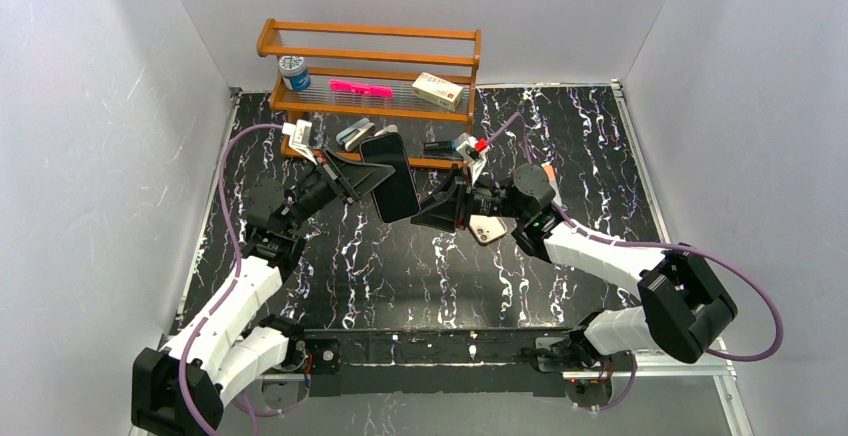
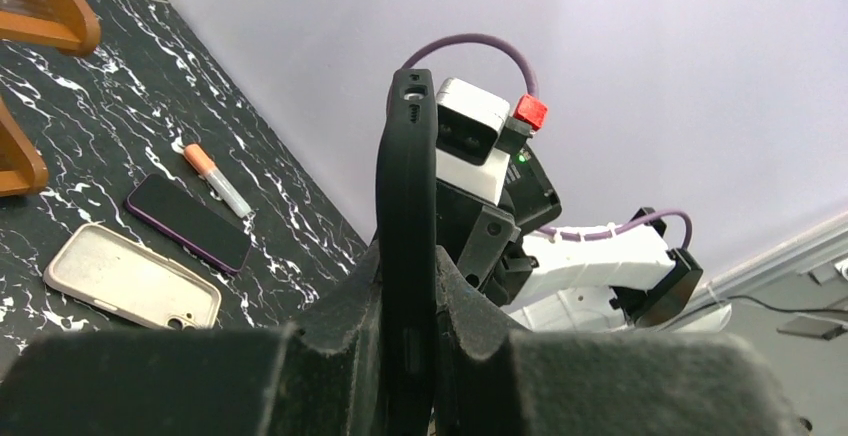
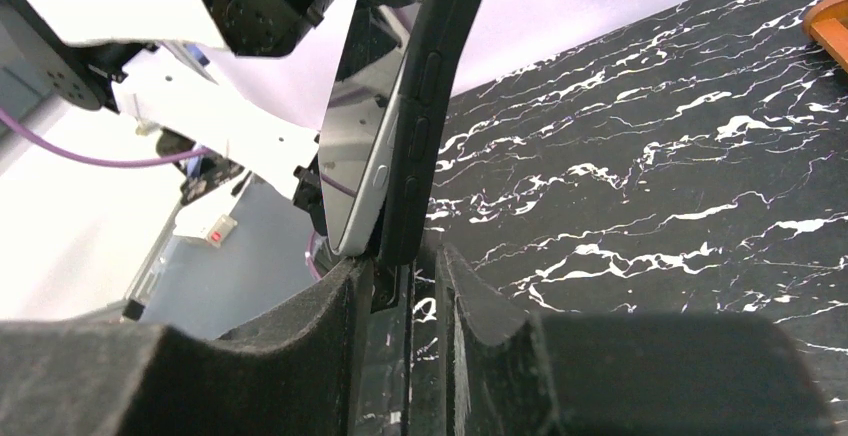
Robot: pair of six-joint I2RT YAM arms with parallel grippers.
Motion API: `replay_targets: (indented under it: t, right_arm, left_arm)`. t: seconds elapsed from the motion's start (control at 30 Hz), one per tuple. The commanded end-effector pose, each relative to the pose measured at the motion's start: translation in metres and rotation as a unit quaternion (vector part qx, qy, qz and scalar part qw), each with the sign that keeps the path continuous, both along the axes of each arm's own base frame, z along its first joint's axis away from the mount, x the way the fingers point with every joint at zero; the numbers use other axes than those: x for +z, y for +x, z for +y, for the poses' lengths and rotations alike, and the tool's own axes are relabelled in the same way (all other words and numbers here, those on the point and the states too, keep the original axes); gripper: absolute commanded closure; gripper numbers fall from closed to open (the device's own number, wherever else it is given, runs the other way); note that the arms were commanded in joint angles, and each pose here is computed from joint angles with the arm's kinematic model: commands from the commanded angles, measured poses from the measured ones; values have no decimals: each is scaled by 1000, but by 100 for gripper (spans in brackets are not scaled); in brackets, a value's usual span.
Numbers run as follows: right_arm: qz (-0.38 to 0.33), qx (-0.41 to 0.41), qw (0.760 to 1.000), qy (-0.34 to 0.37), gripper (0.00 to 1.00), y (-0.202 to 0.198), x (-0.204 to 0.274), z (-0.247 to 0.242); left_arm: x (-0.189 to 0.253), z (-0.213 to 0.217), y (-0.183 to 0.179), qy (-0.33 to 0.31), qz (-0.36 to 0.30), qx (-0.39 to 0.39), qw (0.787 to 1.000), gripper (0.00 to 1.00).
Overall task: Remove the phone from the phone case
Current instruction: Remove the phone case from the phone.
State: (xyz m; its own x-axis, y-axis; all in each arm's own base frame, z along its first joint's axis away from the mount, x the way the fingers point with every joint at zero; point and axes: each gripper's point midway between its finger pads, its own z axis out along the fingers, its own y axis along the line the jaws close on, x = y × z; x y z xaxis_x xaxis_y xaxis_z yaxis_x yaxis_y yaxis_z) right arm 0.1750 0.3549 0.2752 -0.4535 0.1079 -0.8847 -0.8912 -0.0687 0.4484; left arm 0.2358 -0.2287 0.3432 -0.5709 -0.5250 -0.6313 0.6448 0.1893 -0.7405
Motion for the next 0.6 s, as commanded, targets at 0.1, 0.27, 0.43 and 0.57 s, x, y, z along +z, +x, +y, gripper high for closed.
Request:
replay_targets:
  t: [0.1,0.27,0.43,0.57]
  right_arm:
    - [-23,-97,985,140,62,28,78,-7]
    - [-1,-114,981,157,61,34,81,-11]
    - [18,-95,980,172,60,30,86,-9]
    - [37,-98,978,183,58,32,88,-10]
  left_arm:
    - [-17,-10,-25,-14,28,-46,998,100]
    - [-19,-9,-27,-31,36,-38,998,100]
    - [-21,-4,-25,-56,45,-14,997,100]
    - [-20,-2,-22,-73,51,-2,996,100]
